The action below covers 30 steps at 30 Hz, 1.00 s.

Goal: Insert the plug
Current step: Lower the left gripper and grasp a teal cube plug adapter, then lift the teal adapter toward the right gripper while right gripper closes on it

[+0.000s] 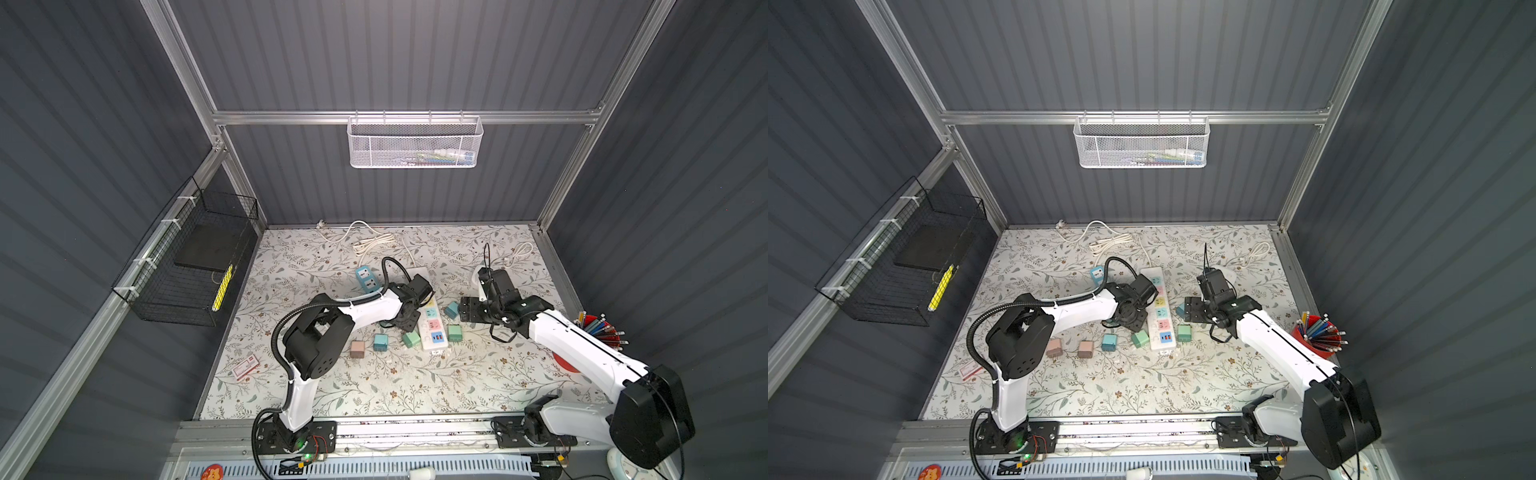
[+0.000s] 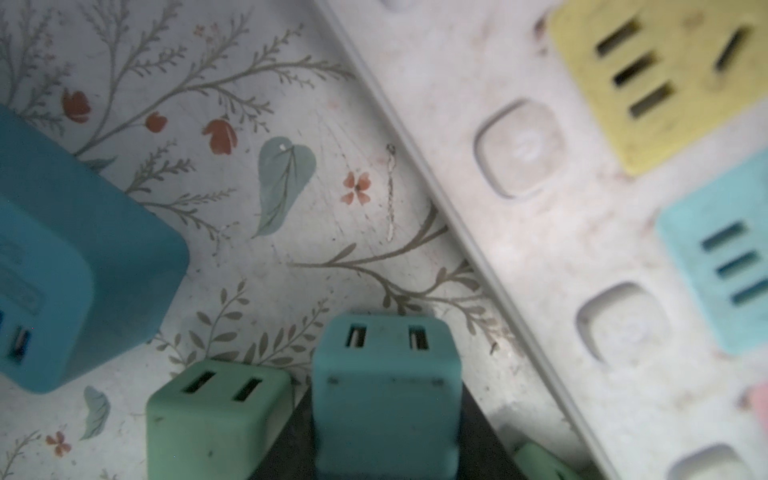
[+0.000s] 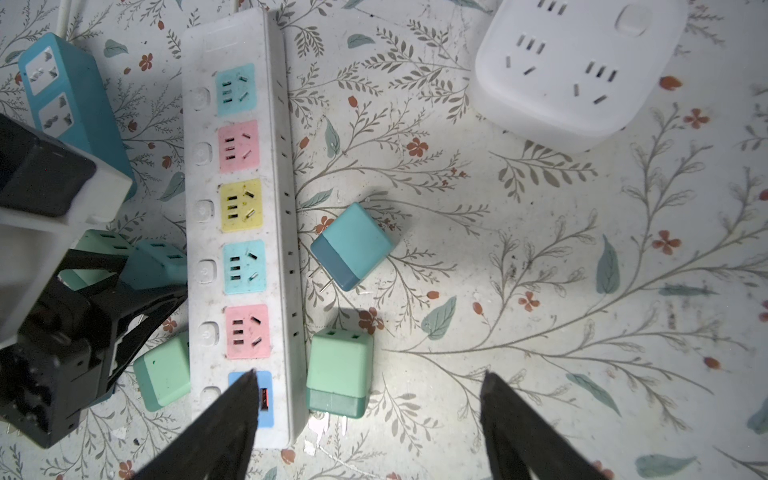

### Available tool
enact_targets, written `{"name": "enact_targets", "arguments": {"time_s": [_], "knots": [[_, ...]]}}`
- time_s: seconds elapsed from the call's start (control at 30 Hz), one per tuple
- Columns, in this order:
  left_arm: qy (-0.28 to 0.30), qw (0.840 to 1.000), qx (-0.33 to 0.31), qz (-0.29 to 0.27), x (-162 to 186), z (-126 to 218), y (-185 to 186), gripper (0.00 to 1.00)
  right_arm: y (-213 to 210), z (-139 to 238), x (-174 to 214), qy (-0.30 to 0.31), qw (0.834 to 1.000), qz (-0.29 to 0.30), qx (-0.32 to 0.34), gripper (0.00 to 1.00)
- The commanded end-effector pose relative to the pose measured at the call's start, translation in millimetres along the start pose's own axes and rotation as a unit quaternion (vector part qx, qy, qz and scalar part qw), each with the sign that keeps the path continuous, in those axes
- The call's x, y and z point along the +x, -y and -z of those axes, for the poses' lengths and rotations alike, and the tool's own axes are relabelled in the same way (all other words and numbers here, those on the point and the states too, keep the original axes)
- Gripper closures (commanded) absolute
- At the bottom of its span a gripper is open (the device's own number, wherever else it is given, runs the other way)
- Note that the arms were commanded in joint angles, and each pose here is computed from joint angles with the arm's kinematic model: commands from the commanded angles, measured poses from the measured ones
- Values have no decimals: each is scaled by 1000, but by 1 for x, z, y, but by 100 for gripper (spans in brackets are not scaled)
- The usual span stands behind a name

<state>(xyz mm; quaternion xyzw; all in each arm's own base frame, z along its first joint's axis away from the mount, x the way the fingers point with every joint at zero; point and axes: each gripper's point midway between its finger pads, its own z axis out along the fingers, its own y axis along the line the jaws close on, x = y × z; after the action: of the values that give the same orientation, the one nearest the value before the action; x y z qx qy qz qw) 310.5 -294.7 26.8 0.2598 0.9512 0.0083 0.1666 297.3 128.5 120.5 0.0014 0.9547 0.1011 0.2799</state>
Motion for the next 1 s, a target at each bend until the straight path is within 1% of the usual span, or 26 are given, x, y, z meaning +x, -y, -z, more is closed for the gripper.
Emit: {"name": "enact_targets", "arguments": {"time_s": [0.0, 0.07, 0.13, 0.17, 0.2, 0.27, 0.33, 0.4, 0.5, 0.53, 0.6, 0.77, 0.87, 0.97], "knots": [[24, 1000, -2, -1, -1, 16, -8, 75, -6, 11, -4, 8, 1000, 4, -14, 17], [82, 996, 23, 0, -18, 36, -4, 77, -11, 15, -7, 10, 1000, 6, -28, 18], [161, 986, 52, 0, -35, 63, 1, 76, -21, 20, -8, 10, 998, 11, -55, 21], [208, 976, 68, 0, -45, 79, 3, 76, -28, 22, -9, 9, 997, 12, -73, 23], [243, 967, 77, 0, -49, 89, 3, 77, -34, 25, -10, 9, 996, 12, -90, 24], [319, 943, 98, 2, -59, 114, 4, 77, -47, 32, -14, 13, 992, 11, -125, 31], [361, 925, 115, -9, -60, 129, 7, 78, -60, 40, -18, 14, 987, 10, -157, 41], [386, 913, 131, -16, -59, 141, 10, 78, -76, 48, -22, 16, 981, 10, -194, 56], [391, 908, 146, -35, -58, 150, 16, 80, -95, 57, -30, 20, 973, 14, -228, 73], [391, 907, 148, -41, -58, 152, 18, 80, -108, 62, -29, 12, 967, 21, -253, 73], [394, 904, 156, -49, -58, 156, 22, 80, -122, 64, -32, 8, 963, 30, -268, 64], [401, 897, 175, -62, -55, 166, 29, 79, -149, 60, -36, -6, 958, 50, -283, 49], [403, 895, 181, -65, -54, 172, 31, 80, -160, 57, -44, -3, 953, 50, -297, 46], [404, 893, 185, -68, -52, 175, 32, 79, -166, 52, -47, -7, 951, 50, -305, 46]]}}
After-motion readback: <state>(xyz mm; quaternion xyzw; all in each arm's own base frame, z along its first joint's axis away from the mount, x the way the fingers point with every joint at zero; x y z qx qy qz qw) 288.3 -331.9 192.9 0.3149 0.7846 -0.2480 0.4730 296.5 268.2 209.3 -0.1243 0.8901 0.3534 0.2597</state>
